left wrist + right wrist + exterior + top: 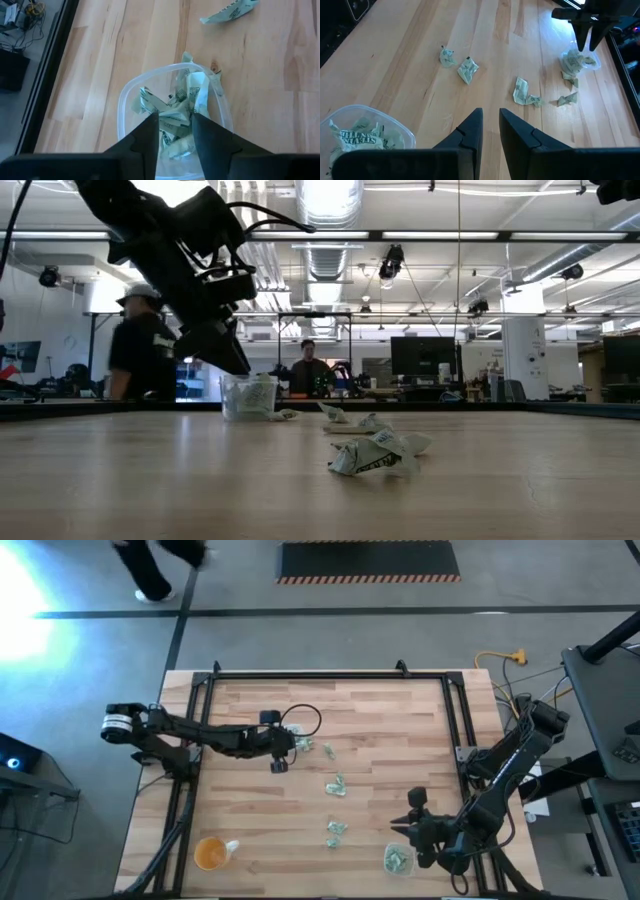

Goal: Pick and place Stevia / Truvia into bins
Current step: Put the stevia packet into the bottom transparent container

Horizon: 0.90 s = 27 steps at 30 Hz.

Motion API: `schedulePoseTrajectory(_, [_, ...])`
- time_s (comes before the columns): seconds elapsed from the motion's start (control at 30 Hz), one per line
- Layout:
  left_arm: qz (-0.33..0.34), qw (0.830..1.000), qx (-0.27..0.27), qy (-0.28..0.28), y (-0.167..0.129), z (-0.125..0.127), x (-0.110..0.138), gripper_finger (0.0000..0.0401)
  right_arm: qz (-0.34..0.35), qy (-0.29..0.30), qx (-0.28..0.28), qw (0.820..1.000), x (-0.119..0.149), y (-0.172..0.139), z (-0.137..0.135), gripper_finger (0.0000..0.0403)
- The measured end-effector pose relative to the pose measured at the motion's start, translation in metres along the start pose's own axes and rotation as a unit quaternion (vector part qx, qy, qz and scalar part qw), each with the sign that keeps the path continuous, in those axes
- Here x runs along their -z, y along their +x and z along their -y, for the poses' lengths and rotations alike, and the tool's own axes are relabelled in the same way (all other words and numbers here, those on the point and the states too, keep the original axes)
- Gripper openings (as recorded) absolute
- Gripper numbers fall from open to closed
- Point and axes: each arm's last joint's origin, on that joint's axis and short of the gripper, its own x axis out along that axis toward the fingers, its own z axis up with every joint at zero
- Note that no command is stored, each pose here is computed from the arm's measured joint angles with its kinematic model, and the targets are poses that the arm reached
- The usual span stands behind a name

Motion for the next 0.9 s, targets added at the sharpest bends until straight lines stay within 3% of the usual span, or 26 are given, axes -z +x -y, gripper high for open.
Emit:
schedulePoseTrajectory(0.27, [0.015,1.0,-0.002,-0.009,-0.013,-0.004,-0.007,0.0114,0.0,0.001,0.001,1.0,0.0,0.001,0.0,0.0054])
schedulePoseTrajectory(0.4, [0.049,0.998,0.001,-0.035,-0.029,-0.007,-0.019,0.0115,0.011,0.011,0.011,1.0,0.0,0.004,0.001,0.0054])
schedulePoseTrajectory(0.6, [0.102,0.994,0.026,-0.025,-0.057,0.002,-0.026,0.0115,0.034,0.021,0.021,0.999,-0.001,0.024,0.011,0.0054])
schedulePoseTrajectory(0.9, [0.146,0.988,0.049,-0.019,-0.081,0.009,-0.029,0.0115,0.07,0.047,-0.105,0.991,-0.003,0.069,0.042,0.0054])
